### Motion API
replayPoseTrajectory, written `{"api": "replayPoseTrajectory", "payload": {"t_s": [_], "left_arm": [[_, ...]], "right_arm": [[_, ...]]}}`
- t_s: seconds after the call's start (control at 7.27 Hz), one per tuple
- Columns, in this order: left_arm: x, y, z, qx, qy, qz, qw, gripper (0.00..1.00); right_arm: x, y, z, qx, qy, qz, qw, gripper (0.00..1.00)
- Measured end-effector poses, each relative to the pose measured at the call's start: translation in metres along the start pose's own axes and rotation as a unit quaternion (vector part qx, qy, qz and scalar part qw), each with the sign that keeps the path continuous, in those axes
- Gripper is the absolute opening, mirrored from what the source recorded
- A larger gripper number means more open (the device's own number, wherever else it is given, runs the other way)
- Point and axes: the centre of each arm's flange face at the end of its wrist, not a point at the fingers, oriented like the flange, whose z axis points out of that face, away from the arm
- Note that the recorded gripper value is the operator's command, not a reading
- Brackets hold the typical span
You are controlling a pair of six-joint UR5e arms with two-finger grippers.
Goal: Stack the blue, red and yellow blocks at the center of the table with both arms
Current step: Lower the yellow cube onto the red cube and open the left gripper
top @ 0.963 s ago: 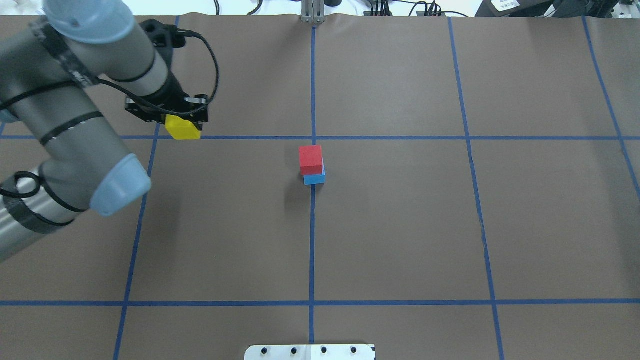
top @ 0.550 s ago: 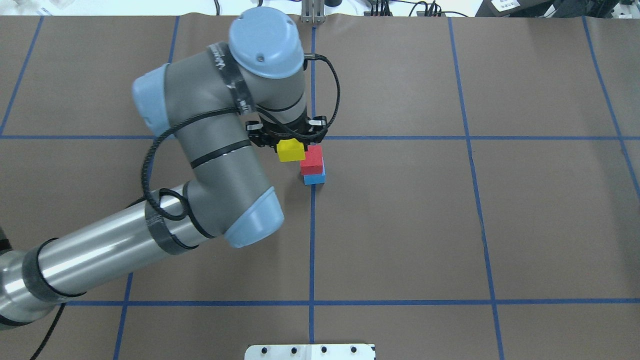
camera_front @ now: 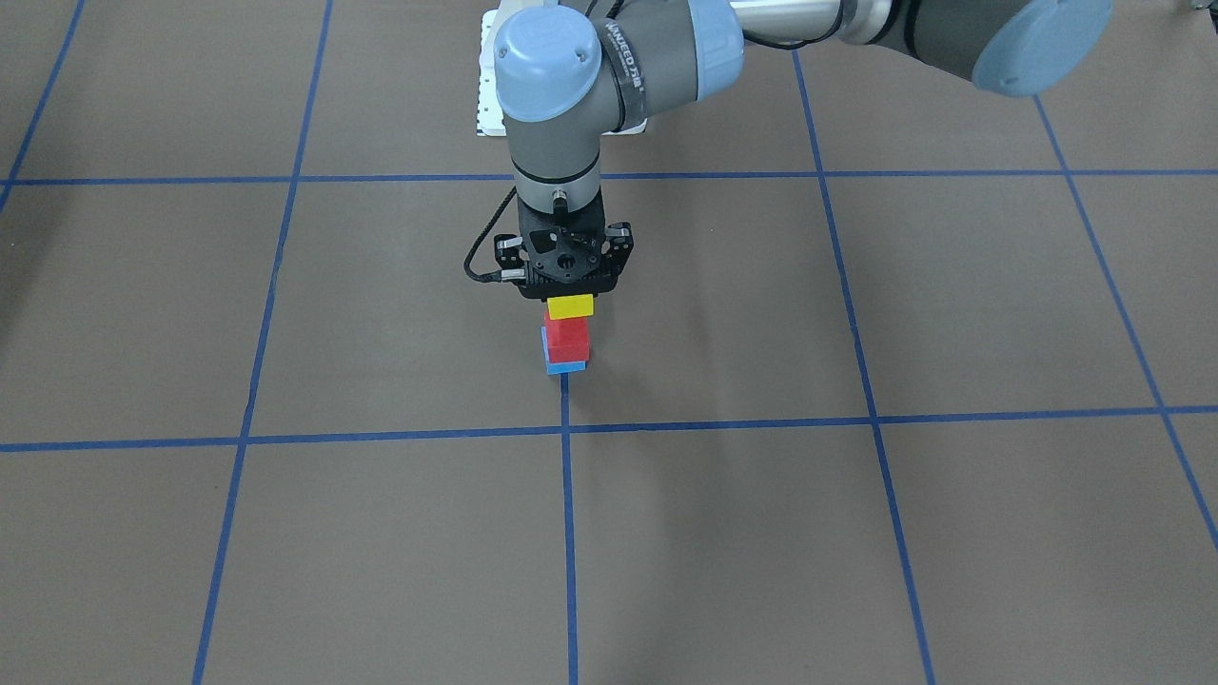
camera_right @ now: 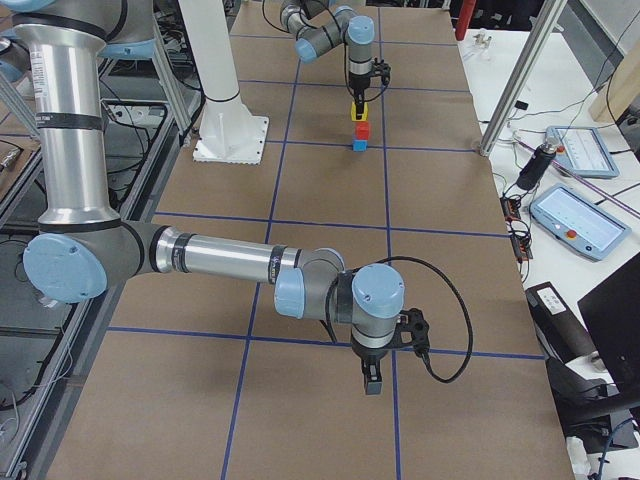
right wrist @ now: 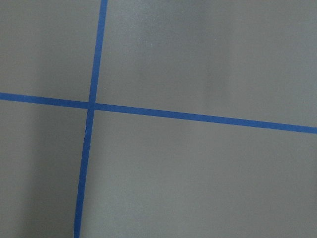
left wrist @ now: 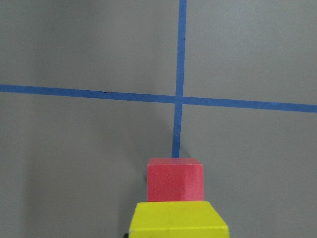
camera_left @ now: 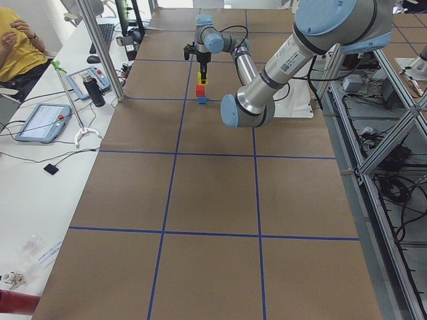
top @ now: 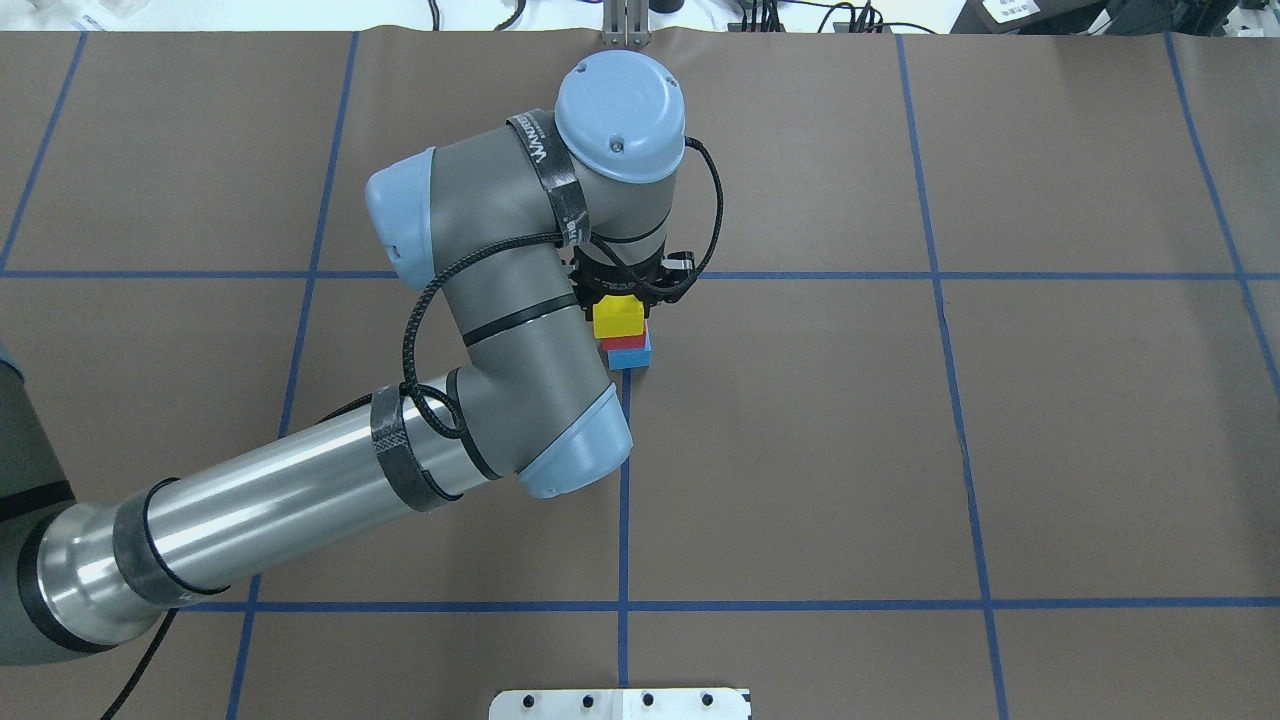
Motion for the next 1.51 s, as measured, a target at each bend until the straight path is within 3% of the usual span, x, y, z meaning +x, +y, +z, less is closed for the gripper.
{"api": "replayPoseTrajectory", "payload": {"t_s": [1.1, 1.24, 1.38, 1.51], "left_arm": [[0.003, -0.011, 0.022, 0.006, 0.012, 0.004, 0.9999, 0.0], [0.003, -0.012, 0.023, 0.006, 0.012, 0.003, 0.9999, 0.09], [0.002, -0.012, 0.023, 0.005, 0.012, 0.004, 0.9999, 0.36], [0.002, -0.012, 0.023, 0.005, 0.012, 0.004, 0.9999, 0.52]], "right_arm": [[0.0, 0.0, 0.0, 0.0, 0.0, -0.001, 1.0, 1.0], [0.0, 0.0, 0.0, 0.0, 0.0, -0.001, 1.0, 1.0], [0.0, 0.0, 0.0, 0.0, 0.0, -0.001, 1.0, 1.0], [0.0, 0.0, 0.0, 0.0, 0.0, -0.001, 1.0, 1.0]]}}
